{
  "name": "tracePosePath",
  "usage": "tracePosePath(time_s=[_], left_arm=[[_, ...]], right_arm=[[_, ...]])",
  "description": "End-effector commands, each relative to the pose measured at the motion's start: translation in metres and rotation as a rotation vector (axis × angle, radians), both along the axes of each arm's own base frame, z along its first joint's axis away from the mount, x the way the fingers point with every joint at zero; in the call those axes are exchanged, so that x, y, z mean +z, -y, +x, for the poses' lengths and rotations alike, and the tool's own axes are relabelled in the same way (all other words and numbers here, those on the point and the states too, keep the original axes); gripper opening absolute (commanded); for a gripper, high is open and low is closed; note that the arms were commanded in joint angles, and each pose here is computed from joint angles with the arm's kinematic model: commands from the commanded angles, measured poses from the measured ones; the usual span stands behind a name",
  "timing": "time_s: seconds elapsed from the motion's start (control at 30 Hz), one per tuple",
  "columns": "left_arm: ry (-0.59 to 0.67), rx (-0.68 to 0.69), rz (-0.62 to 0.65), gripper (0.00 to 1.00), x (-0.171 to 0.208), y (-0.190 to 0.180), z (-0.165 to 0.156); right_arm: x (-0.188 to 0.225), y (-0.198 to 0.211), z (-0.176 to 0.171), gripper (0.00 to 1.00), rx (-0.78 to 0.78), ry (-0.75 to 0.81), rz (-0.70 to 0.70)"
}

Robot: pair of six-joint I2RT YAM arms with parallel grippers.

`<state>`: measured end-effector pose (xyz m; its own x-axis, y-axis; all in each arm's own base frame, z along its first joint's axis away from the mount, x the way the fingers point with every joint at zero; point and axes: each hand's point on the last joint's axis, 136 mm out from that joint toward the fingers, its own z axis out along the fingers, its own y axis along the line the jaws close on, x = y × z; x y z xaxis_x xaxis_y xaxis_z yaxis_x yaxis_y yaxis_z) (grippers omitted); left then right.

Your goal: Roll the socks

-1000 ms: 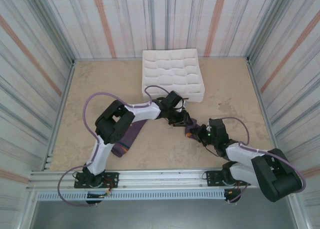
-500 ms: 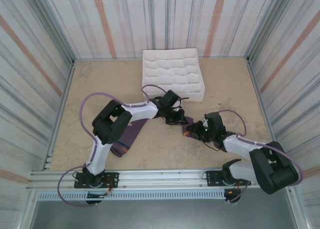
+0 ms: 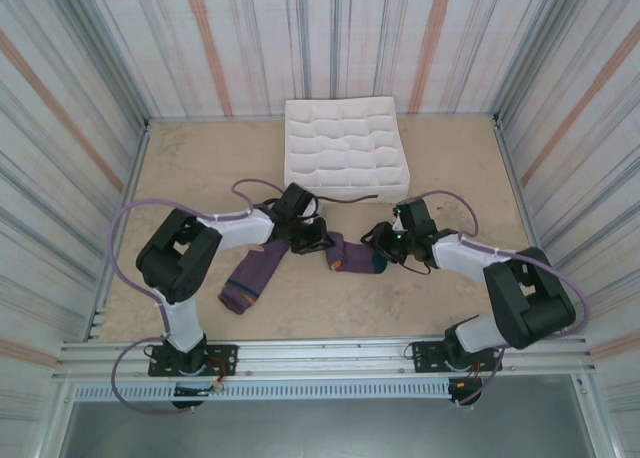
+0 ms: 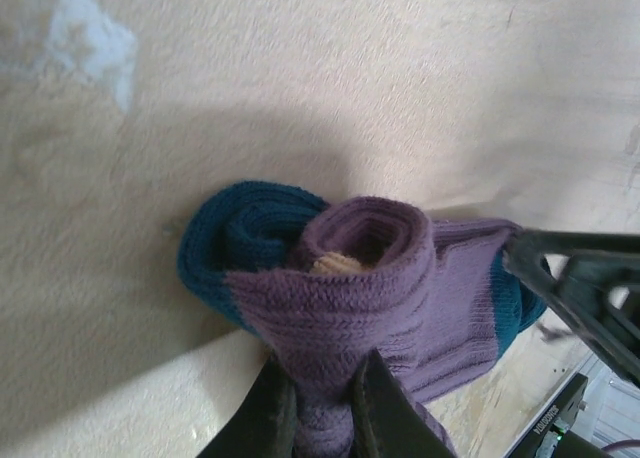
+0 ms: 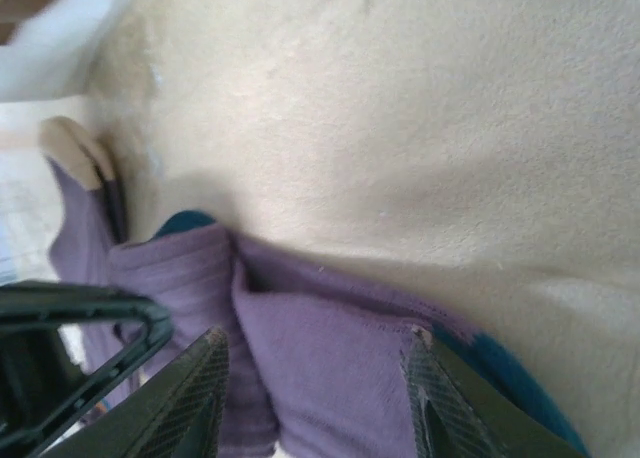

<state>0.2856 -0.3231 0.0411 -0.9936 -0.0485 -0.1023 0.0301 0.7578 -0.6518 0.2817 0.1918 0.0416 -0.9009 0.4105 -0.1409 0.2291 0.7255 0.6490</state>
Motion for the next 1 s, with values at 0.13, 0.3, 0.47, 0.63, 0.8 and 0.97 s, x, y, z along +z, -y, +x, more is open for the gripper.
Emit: tracePosePath(time_s=[0.13,0.3,0.47,0.63,0.8,0.97], left_arm=[[0.005,0.043,0.009,0.0,0.003,-0.011,-0.005],[0.002,0.045,-0.004,0.0,0.007,-0.013,-0.002],[0.009,0.034,-0.028,0.0,0.016,-0.011,0.001],[0.009,0.019,-0.047,0.0,0.02,-0.008,0.001],[0.008,0.008,-0.056,0.0,0.021,-0.006,0.0],[0.01,0.011,-0.057,0.0,0.022,-0.007,0.0]], right_arm=[[0.007,-0.001,-0.005,0.52,0.085,0.051,-0.142],[0.028,0.015,-0.012,0.6,0.117,0.105,-0.251],[0.023,0.032,-0.028,0.62,0.12,0.061,-0.339],[0.004,0.031,-0.038,0.58,0.139,0.009,-0.334],[-0.006,0.012,-0.034,0.5,0.167,0.019,-0.243],[-0.013,0.005,-0.02,0.24,0.169,0.013,-0.248]])
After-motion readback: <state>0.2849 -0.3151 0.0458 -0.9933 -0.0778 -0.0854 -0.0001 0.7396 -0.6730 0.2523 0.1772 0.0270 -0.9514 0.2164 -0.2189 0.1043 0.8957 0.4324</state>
